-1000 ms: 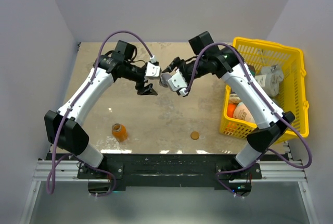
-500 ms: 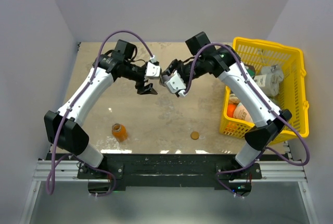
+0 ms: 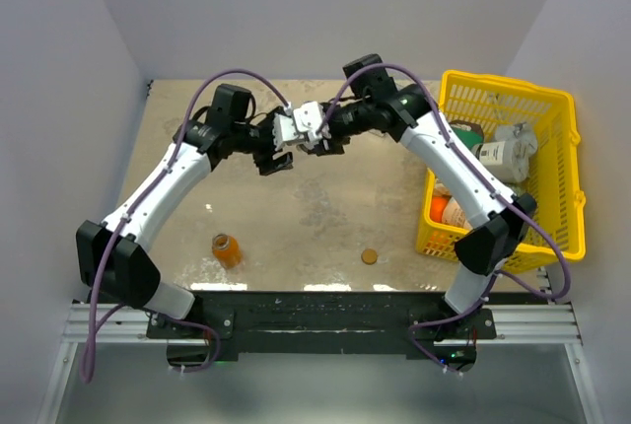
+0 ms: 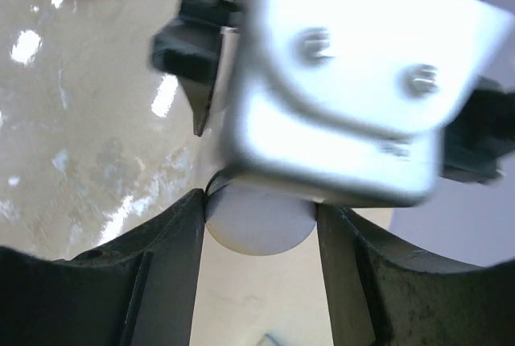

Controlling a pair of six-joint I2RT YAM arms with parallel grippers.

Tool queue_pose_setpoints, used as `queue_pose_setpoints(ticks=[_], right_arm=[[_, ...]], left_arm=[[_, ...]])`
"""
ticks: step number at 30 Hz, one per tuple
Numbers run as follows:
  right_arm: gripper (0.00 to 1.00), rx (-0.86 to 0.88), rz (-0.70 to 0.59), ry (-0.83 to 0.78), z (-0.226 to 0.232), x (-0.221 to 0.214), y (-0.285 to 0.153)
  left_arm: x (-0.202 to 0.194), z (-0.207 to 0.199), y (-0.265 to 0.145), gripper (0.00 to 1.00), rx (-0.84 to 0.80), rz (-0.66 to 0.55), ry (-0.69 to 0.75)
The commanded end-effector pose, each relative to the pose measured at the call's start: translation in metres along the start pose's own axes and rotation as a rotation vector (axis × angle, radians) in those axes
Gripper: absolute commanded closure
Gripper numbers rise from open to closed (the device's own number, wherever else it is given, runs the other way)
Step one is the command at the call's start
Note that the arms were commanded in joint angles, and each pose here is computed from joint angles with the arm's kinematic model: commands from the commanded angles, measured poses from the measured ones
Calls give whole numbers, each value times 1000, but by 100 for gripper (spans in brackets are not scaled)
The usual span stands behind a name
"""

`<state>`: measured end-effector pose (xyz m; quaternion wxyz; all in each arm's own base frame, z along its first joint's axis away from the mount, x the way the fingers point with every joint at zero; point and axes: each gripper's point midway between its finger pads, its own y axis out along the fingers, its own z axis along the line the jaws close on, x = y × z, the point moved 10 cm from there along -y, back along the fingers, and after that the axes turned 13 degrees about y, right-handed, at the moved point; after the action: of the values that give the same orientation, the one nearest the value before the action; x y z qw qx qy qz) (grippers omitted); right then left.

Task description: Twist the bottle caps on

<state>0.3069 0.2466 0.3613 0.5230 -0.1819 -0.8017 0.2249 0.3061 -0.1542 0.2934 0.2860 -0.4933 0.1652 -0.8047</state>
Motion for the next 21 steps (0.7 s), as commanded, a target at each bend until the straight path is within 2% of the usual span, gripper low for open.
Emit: queue_pose_setpoints(ticks=[1,6,10,13,21], right_arm=[[100,-53,-70,551,4,-7,35],[100,-93,-112,784,-2,-12,48],[100,-63,-133,1083,-3,-23,55],[100,-30,-147,1241,-5,-29,60],[100,-31,-118,1332,-12,-31,65]], left_arm=[[42,41,-29,100,402,-106,97],[42,47,-36,100,527,-83,30],[41,50,-41,100,643,-57,-21],[35,51,-42,100,700,-6,-59],[13,49,-40,100,826,179,-90]])
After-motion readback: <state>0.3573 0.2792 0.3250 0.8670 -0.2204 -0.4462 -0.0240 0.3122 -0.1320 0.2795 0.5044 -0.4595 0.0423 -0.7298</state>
